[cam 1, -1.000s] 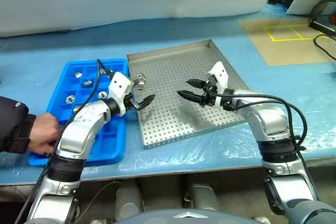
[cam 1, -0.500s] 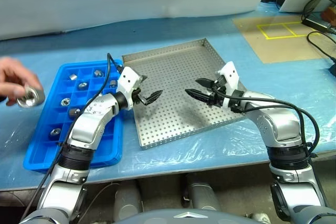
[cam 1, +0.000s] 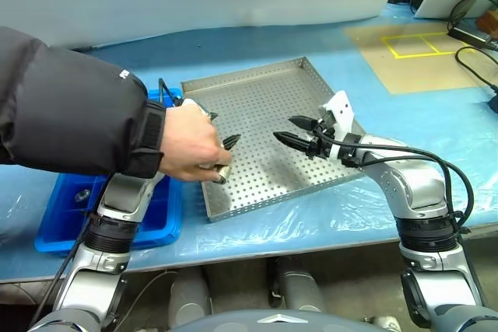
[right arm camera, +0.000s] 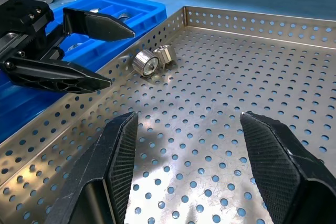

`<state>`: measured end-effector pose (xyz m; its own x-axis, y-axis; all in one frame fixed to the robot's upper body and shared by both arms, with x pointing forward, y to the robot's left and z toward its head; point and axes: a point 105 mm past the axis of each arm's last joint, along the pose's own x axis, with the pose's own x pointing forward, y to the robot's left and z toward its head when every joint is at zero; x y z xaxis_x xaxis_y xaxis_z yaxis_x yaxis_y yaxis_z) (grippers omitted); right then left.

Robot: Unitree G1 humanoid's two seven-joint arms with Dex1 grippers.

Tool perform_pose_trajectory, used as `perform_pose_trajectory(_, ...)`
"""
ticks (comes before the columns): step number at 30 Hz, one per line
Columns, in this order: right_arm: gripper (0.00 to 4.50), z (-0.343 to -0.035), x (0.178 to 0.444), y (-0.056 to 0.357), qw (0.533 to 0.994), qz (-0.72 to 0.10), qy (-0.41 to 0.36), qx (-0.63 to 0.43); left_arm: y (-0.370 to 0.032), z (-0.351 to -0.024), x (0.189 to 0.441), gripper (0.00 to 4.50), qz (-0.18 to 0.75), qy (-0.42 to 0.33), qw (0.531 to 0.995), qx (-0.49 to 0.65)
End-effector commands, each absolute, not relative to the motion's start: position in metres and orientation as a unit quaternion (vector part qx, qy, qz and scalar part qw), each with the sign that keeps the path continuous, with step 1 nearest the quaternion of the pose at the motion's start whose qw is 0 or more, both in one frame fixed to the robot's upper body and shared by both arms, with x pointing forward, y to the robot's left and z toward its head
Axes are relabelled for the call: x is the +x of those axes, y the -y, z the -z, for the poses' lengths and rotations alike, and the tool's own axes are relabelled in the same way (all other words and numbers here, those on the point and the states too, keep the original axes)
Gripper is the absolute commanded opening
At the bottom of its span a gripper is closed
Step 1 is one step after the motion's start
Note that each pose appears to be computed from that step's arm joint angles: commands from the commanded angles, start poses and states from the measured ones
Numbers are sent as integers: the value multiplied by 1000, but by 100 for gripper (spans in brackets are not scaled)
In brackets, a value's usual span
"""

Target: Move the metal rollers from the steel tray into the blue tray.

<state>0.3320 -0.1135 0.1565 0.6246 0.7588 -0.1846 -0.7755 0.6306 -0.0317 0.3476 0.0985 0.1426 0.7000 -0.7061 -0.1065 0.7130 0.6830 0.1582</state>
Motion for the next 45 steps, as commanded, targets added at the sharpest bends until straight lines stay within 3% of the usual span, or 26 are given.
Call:
perform_pose_trajectory(1,326,-168,331,109,898,-433,-52,-58,-99,-155,346,446,387,8,916,106)
perform_pose_trajectory(22,326,-163,324,99,882,-463,-69,-62,-104,-146,338,446,385,3,917,104)
perform_pose_trajectory(27,326,-162,323,100,879,-466,-77,-64,-86,-147,309,446,495,-25,865,73)
perform_pose_trajectory(37,326,-145,303,109,876,-464,-120,-62,-91,-180,309,446,561,-6,822,96)
perform_pose_trajectory(45,326,-144,294,102,876,-464,-123,-52,-78,-169,314,446,595,-22,792,132)
